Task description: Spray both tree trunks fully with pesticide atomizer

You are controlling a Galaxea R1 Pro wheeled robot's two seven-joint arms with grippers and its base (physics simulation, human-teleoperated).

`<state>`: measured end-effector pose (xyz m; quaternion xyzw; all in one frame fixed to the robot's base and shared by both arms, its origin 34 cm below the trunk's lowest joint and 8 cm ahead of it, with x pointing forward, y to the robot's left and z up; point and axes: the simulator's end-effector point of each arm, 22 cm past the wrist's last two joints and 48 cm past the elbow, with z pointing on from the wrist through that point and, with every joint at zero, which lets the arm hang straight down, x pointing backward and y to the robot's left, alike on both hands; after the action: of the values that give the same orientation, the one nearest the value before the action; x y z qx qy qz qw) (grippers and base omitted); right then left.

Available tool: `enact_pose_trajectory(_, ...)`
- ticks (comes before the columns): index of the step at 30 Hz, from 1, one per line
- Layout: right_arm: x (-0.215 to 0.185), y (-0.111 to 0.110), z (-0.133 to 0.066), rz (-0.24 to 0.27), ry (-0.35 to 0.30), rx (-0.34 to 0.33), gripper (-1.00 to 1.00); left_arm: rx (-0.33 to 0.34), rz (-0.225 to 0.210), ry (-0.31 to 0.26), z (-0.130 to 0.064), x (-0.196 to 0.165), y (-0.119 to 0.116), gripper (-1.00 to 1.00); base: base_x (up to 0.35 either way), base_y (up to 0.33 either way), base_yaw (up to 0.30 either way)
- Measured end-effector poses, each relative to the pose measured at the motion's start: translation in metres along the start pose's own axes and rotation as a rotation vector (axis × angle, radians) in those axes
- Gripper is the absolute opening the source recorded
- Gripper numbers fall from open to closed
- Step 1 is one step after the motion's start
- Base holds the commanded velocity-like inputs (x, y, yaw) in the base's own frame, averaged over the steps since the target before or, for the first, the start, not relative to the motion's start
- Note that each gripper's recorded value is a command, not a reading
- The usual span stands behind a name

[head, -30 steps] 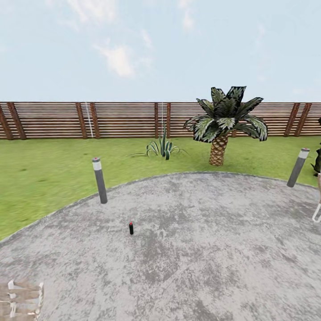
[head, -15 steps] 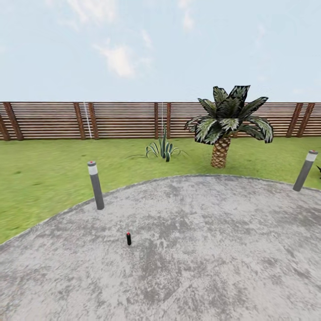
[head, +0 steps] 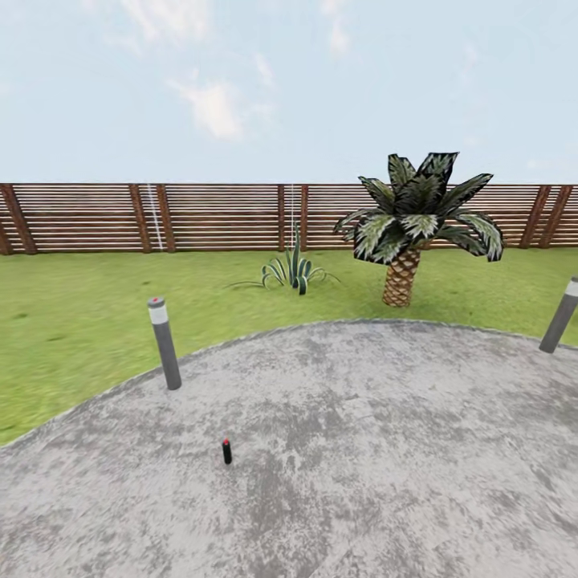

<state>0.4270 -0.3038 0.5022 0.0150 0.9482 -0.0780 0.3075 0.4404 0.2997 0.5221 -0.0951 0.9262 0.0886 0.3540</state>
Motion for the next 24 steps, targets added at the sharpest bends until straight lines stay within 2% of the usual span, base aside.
enact_pose_trajectory(20, 0.0001, 0.0, 0.0, 0.0, 0.0, 0.0, 1.0, 0.0, 0.0, 0.001, 0.0, 0.0003, 0.0, 1.0, 0.346, 0.0, 0.0)
enact_pose_trajectory(24, 0.0001, 0.0, 0.0001, 0.0, 0.0, 0.0, 1.0, 0.0, 0.0, 0.0, 0.0001, 0.0001, 0.0, 1.0, 0.199, -0.181, 0.087)
